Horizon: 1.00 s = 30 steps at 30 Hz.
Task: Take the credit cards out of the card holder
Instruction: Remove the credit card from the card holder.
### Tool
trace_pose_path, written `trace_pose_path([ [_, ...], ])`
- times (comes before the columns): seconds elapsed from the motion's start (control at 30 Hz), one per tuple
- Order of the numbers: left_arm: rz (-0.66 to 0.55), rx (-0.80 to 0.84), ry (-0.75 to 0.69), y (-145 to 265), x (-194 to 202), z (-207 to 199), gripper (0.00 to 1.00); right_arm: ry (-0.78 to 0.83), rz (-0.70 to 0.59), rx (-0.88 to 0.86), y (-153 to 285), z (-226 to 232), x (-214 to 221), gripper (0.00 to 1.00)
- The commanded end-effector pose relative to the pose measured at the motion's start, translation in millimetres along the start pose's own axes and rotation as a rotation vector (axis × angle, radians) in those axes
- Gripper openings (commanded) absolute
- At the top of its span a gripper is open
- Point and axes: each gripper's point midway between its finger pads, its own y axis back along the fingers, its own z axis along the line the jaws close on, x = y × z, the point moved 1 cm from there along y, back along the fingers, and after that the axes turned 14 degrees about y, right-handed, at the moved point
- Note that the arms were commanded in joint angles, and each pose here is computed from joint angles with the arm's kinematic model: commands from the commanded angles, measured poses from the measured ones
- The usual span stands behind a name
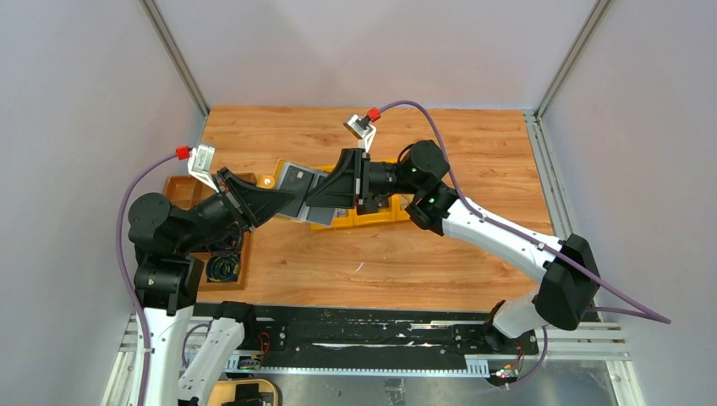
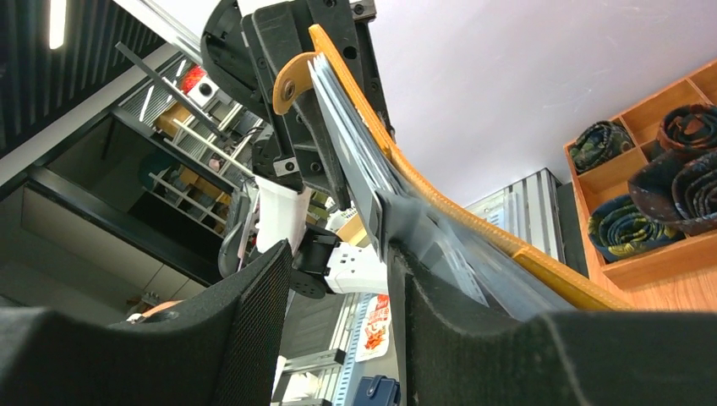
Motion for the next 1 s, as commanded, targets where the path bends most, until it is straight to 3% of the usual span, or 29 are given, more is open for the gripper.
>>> trace_pose_path([
  [0.0,0.079,0.2,-0.025,10,8,-50,0.0,-0.013,-0.015,0.01,-4,-8,4,0.49],
  [0.1,0.107,0.225,-0.004,11,13,-53,0.03,-0.01,-0.044,-0.005,-6,-5,-3,0.49],
  [0.2,0.135,0.237,0.016,13,18,-53,0.15,-0.022,-0.078,-0.056,-9,3,-12,0.47],
  [0.27,0.154,0.245,0.017,14,21,-53,0.18,-0.022,-0.103,-0.099,-10,9,-17,0.44],
  [0.7,0.185,0.247,-0.014,16,30,-47,0.21,-0.017,-0.153,-0.131,-10,14,-25,0.32],
  [0.97,0.193,0.225,-0.046,19,35,-42,0.24,0.028,-0.224,-0.115,-15,14,-41,0.19],
])
